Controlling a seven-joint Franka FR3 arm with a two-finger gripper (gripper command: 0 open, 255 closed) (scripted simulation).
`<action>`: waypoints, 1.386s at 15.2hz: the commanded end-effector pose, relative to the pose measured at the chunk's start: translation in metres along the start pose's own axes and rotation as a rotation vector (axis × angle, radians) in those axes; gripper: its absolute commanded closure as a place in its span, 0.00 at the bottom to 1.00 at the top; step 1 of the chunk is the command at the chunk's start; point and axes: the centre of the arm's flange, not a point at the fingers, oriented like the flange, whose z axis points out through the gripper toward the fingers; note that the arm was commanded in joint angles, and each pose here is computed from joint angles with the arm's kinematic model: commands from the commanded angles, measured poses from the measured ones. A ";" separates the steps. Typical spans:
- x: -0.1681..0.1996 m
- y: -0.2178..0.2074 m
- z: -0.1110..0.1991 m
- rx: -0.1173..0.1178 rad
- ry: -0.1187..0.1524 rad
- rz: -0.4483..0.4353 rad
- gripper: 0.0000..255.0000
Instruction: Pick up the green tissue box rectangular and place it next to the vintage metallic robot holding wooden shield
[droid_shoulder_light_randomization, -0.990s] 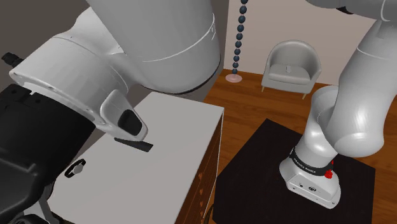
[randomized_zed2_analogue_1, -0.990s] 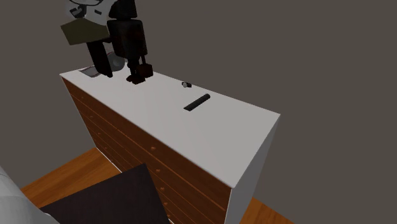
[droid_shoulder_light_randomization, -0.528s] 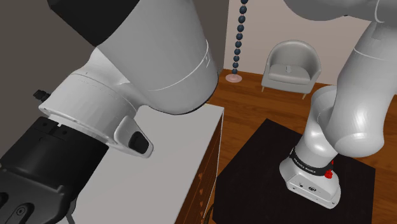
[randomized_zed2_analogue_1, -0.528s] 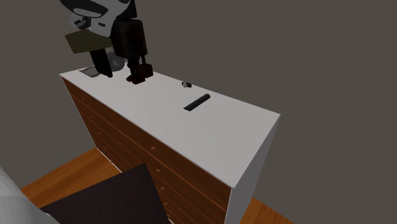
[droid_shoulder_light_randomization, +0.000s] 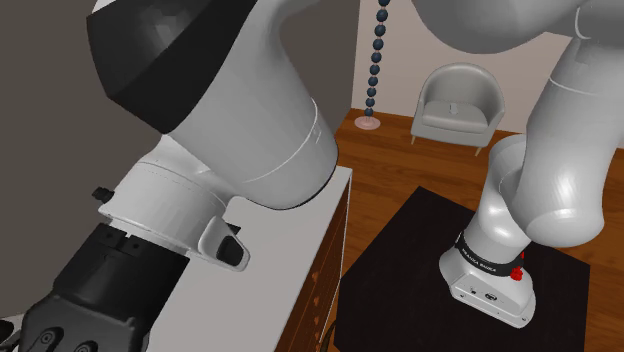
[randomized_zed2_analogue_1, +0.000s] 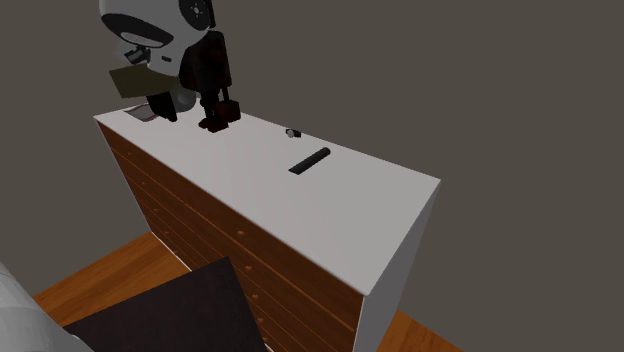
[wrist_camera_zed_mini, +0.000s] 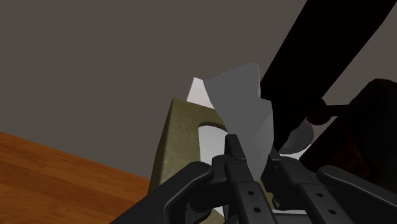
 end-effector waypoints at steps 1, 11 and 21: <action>0.009 0.003 0.004 0.000 0.000 -0.001 1.00; 0.057 0.019 0.021 0.000 0.000 -0.001 1.00; 0.105 0.034 0.038 0.000 0.000 -0.001 1.00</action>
